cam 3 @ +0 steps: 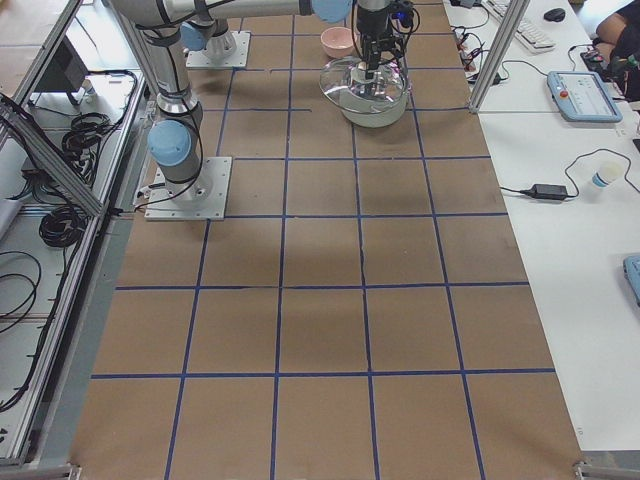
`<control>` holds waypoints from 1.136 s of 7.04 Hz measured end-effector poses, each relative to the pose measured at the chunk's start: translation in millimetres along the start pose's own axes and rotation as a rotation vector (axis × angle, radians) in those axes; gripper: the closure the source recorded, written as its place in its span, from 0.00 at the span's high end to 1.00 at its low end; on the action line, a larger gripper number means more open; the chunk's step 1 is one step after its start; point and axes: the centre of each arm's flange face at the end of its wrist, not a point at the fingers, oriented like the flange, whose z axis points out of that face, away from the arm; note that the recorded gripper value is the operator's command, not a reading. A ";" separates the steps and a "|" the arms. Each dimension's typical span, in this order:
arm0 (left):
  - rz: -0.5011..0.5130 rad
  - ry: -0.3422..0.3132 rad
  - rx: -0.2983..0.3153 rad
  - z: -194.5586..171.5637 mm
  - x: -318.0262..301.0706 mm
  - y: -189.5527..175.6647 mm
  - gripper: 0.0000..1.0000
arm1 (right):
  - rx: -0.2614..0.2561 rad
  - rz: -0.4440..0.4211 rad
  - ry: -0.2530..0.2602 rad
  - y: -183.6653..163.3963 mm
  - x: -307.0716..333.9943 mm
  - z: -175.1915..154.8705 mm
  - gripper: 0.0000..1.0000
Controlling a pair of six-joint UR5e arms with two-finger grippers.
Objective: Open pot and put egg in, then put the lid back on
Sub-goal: 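Open the left gripper to release the egg into the pot, then withdraw the left gripper while the right gripper carries the lid back over the pot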
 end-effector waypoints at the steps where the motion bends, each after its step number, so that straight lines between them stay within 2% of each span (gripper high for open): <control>1: 0.022 -0.055 0.000 -35.4 -9.3 -22.3 0.83 | 0.034 -0.025 0.000 -19.3 -17.8 14.4 0.01; 2: 0.067 -0.137 -0.013 -77.4 -28.3 -48.6 0.85 | 0.059 -0.052 -0.002 -34.8 -42.9 32.7 0.01; 3: 0.146 -0.206 -0.036 -114.7 -52.6 -67.6 0.93 | 0.073 -0.076 -0.003 -43.8 -71.5 49.2 0.01; 4: 0.236 -0.245 -0.042 -145.4 -73.9 -80.4 0.99 | 0.084 -0.090 0.003 -49.7 -102.5 65.9 0.02; 6: 0.429 -0.310 -0.037 -206.3 -106.0 -93.4 0.99 | 0.101 -0.058 0.005 -60.4 -169.7 91.1 0.02; 8: 0.683 -0.403 -0.070 -245.9 -130.8 -94.5 1.00 | 0.098 -0.032 -0.006 -68.2 -216.9 112.9 0.02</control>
